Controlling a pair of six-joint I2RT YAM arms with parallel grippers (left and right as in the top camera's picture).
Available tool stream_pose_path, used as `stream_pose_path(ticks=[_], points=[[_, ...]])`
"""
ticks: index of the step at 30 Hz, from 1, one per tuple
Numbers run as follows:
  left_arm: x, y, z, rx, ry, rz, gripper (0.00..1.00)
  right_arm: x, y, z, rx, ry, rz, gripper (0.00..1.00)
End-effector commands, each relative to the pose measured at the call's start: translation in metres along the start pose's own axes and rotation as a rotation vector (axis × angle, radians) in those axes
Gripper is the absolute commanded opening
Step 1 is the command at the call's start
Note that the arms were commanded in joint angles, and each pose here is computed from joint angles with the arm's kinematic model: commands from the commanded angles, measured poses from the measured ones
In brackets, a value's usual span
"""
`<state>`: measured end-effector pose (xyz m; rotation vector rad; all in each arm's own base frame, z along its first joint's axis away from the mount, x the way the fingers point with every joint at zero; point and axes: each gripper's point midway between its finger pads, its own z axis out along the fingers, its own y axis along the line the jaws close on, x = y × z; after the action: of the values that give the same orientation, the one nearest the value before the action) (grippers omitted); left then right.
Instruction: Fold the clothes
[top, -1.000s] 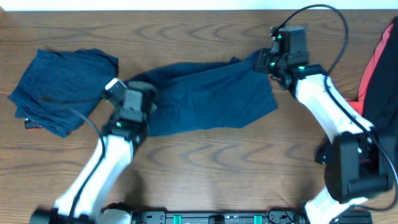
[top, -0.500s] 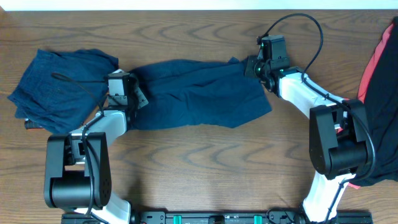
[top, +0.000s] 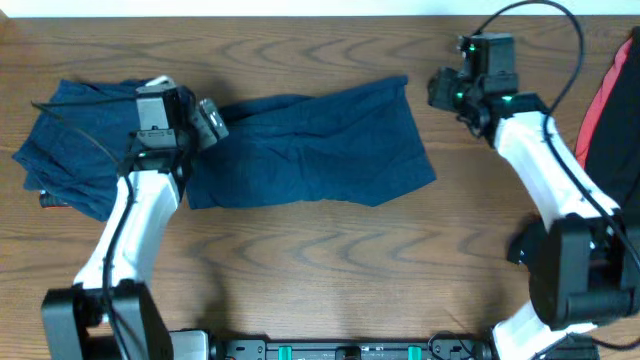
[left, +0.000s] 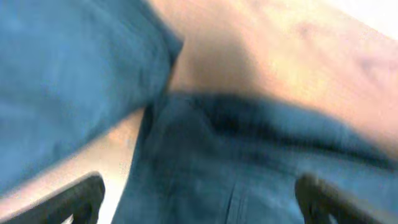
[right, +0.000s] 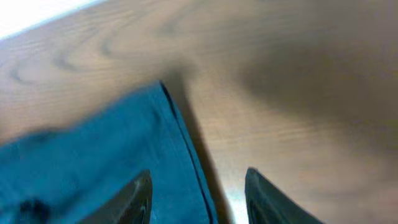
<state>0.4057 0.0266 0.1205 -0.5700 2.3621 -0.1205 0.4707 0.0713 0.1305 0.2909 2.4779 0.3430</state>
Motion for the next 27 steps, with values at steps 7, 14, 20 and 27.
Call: stream_pose_path(ticks=[7,14,20,27], points=[[0.078,-0.007,0.03,-0.047,0.233,0.082,0.95,0.124,-0.012,0.053,0.006,0.392,-0.052,0.58],[0.119,0.013,0.06,-0.122,0.37,0.092,0.95,0.174,0.008,0.076,-0.062,0.53,-0.085,0.64],[0.152,0.025,0.059,-0.174,0.501,0.097,0.87,0.196,0.007,0.072,-0.049,0.605,-0.168,0.01],[0.199,0.015,0.027,-0.127,0.734,0.055,0.47,0.185,-0.089,0.042,0.403,0.604,0.039,0.01]])
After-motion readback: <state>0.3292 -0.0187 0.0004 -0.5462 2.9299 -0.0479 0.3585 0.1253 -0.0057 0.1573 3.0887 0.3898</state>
